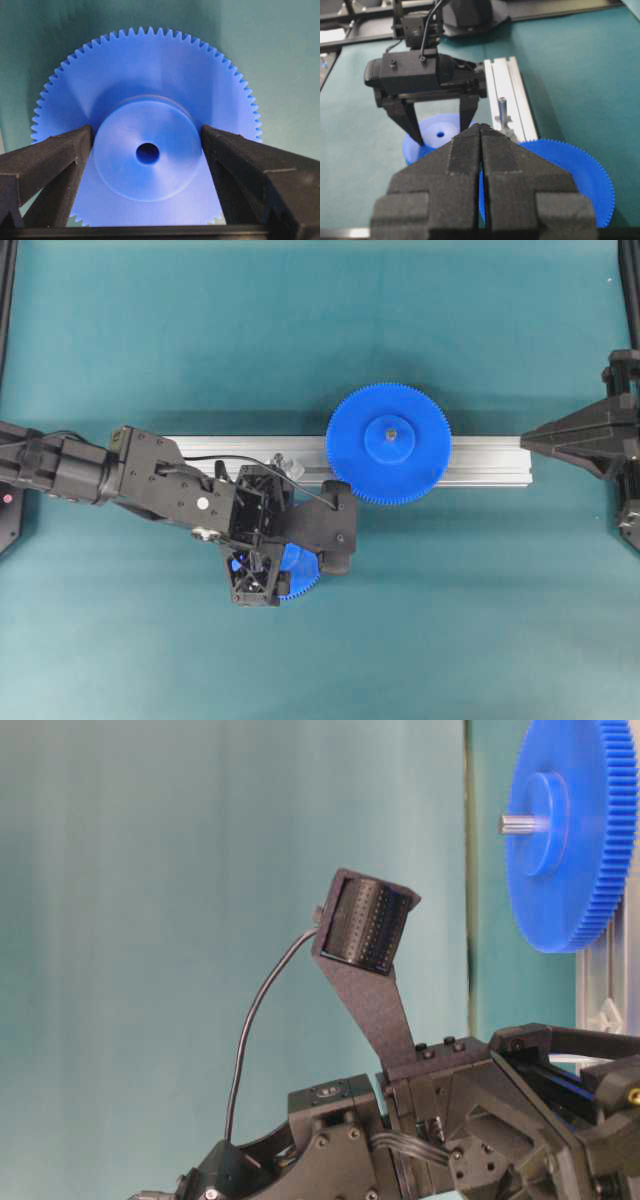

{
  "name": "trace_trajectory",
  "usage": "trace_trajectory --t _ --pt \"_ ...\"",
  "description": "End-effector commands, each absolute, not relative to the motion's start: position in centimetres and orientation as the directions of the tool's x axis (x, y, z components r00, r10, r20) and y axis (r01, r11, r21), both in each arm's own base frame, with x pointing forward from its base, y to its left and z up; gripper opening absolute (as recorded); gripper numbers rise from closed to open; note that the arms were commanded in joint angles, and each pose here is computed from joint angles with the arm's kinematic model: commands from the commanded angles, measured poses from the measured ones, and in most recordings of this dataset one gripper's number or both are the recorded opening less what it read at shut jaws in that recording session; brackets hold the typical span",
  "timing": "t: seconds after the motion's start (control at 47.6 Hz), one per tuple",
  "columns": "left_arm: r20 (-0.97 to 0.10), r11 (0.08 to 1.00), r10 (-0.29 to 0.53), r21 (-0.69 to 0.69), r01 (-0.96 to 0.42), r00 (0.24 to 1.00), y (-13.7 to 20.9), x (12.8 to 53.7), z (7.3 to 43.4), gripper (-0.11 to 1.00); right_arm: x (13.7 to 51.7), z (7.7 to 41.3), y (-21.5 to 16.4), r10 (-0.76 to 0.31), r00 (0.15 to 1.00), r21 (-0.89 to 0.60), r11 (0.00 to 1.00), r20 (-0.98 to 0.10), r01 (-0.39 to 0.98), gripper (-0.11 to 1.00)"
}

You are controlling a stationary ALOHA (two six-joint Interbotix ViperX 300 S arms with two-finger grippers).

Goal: Insert the small gear onto the shaft.
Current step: 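Open the left gripper and close it around the small gear's hub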

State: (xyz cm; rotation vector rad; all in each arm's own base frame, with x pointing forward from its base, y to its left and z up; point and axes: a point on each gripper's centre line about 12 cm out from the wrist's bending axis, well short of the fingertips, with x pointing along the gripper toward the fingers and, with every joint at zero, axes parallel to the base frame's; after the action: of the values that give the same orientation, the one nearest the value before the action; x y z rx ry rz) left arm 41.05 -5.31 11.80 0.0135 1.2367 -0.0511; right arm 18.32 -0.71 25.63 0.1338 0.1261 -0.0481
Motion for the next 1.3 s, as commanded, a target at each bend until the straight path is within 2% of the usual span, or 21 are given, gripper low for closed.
trace_trajectory --t 0.0,0.673,0.778,0.904,1.282 --pt "-0.941 0.999 -0.033 -0.018 0.048 0.337 -5.37 41.07 12.19 0.92 18.46 26.03 -0.74 -0.041 0.992 0.138 0.989 -0.119 0.057 -0.01" --pt "-0.942 0.999 -0.032 -0.016 0.050 0.333 -5.42 41.07 12.34 0.91 18.50 26.06 -0.74 -0.041 0.992 0.138 0.989 -0.119 0.057 -0.01" --pt "-0.947 0.999 -0.029 -0.013 0.052 0.320 -5.41 41.03 12.44 0.86 18.48 26.00 -0.74 -0.041 0.992 0.136 0.989 -0.121 0.057 -0.01" --pt "-0.954 0.998 -0.027 -0.010 0.057 0.300 -5.50 40.80 12.50 0.69 18.46 26.03 -0.74 -0.041 0.992 0.136 0.989 -0.119 0.057 -0.01" --pt "-0.951 0.997 -0.029 -0.008 0.070 0.307 -5.65 40.99 12.87 0.69 18.46 26.03 -0.74 -0.041 0.992 0.138 0.989 -0.119 0.057 -0.01"
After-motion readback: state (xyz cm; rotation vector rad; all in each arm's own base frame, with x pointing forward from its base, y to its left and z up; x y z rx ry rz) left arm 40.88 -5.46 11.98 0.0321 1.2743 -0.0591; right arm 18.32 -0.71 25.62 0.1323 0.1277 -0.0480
